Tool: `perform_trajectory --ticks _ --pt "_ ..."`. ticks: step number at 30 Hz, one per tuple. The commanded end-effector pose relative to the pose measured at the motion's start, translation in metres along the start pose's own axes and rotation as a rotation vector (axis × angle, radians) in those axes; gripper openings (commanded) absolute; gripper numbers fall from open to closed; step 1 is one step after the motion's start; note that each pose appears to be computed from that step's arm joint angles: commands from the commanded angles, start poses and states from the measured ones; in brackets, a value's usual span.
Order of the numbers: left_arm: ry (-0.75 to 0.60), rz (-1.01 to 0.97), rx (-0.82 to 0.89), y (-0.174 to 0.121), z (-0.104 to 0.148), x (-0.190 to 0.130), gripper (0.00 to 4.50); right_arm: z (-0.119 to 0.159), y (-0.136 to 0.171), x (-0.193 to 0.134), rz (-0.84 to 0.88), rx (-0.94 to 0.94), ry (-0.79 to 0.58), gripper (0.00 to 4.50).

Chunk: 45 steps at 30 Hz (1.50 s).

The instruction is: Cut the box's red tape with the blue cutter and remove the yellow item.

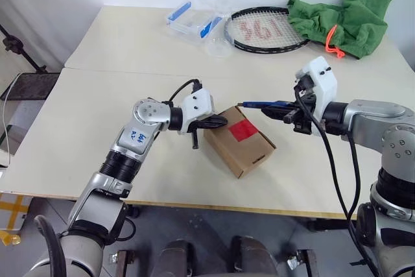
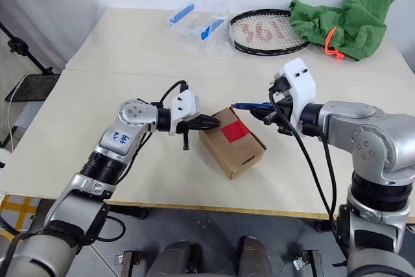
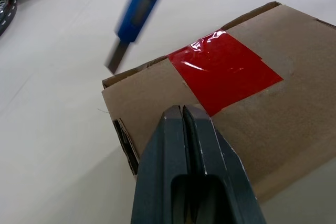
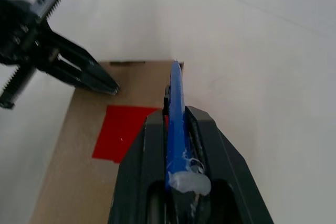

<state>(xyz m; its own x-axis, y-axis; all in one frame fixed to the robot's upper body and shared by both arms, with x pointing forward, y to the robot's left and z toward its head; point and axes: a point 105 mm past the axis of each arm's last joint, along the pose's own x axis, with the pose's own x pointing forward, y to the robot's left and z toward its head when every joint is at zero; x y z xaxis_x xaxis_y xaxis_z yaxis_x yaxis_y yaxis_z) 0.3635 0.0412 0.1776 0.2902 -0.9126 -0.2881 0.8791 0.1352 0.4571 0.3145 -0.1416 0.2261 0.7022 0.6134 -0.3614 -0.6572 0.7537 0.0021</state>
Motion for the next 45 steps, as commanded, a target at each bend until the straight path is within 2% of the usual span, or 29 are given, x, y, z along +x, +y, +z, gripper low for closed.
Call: perform_trajectory --ticks 1,10,15,20,30,37,45 --pt "0.008 0.002 0.016 0.003 0.0 0.001 0.07 0.003 -0.005 -0.002 -0.041 -0.05 -0.018 0.15" --pt "0.022 -0.022 0.017 0.001 -0.002 0.001 0.07 -0.012 -0.001 0.0 -0.027 -0.089 0.051 0.15" --pt "0.18 -0.015 -0.037 -0.001 -0.019 0.006 0.07 -0.01 -0.002 -0.003 -0.049 -0.136 0.091 0.15" --pt "0.201 -0.041 -0.066 -0.006 -0.018 0.011 0.07 -0.004 -0.003 -0.002 -0.05 -0.14 0.113 0.15" --pt "0.275 -0.06 -0.096 -0.008 -0.023 0.023 0.07 -0.006 0.0 0.004 -0.011 -0.09 0.274 0.15" --pt "0.314 -0.048 -0.112 -0.007 -0.029 0.027 0.07 0.004 -0.007 -0.01 -0.01 -0.11 0.321 0.15" --pt "0.335 -0.038 -0.135 -0.007 -0.033 0.031 0.07 0.005 0.003 -0.029 0.071 -0.135 0.38 0.15"
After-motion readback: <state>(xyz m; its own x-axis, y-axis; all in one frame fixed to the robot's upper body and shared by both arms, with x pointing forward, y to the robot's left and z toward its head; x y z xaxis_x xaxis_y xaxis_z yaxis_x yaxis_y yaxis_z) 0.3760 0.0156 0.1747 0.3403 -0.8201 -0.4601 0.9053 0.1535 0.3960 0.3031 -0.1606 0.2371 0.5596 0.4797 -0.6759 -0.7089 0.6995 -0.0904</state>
